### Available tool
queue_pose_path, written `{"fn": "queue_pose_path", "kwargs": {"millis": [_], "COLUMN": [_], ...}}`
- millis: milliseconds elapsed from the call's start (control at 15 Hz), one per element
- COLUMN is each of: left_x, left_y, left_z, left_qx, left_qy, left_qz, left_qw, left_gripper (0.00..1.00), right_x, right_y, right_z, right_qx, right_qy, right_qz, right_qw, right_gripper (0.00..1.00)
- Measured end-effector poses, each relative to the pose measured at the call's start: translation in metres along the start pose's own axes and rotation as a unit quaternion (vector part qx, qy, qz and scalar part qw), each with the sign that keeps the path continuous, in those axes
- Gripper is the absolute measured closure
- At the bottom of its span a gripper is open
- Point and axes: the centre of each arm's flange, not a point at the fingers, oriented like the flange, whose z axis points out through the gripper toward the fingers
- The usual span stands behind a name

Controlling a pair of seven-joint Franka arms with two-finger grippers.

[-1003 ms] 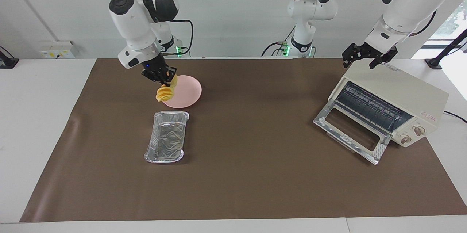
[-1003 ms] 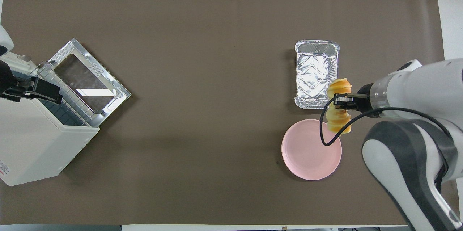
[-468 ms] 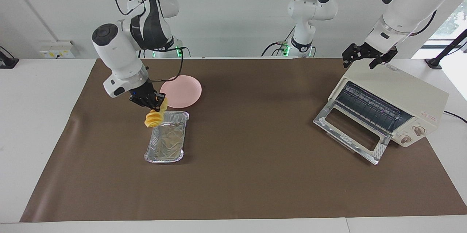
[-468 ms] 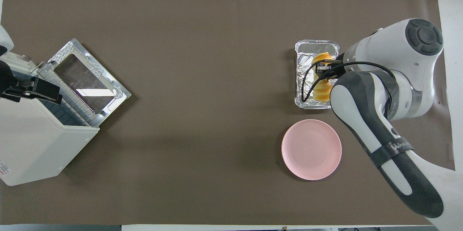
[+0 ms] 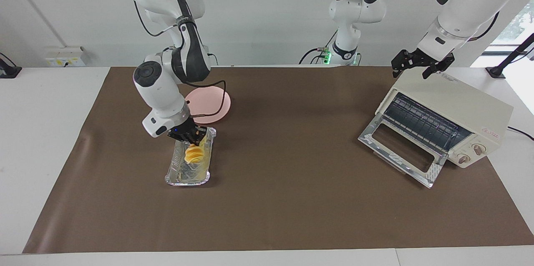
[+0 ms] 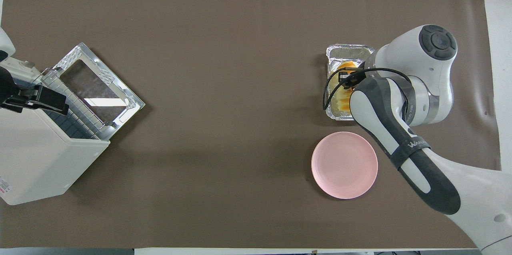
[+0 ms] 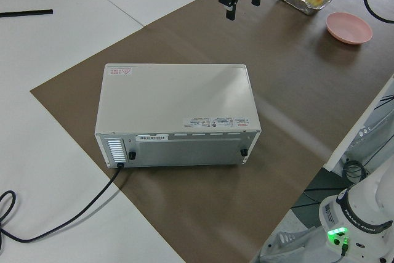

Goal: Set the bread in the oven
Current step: 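Lower the bread into the foil tray and open the right gripper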

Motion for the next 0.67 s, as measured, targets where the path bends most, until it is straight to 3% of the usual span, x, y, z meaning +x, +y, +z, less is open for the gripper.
{"fn": "queue_pose_path", "kwargs": {"millis": [201,267,669], "left_x": [0.000,0.000,0.000], "left_y": [0.000,0.000,0.000], "left_z": [0.000,0.000,0.000], "left_qx": [0.000,0.000,0.000], "left_qy": [0.000,0.000,0.000], "left_qz": [0.000,0.000,0.000], "left_qw": [1.000,1.000,1.000], "left_gripper": [0.00,0.00,0.00], "right_x": [0.001,0.001,0.008], "right_y": [-0.001,-0.001,0.011], "right_z": [0.010,0.013,0.002], "right_qx": [0.000,0.000,-0.001], "right_qy": [0.005,0.005,0.006], "right_qz": [-0.001,-0.001,-0.003], "right_qw": [1.000,1.000,1.000], "right_gripper": [0.91,0.85,0.24]}}
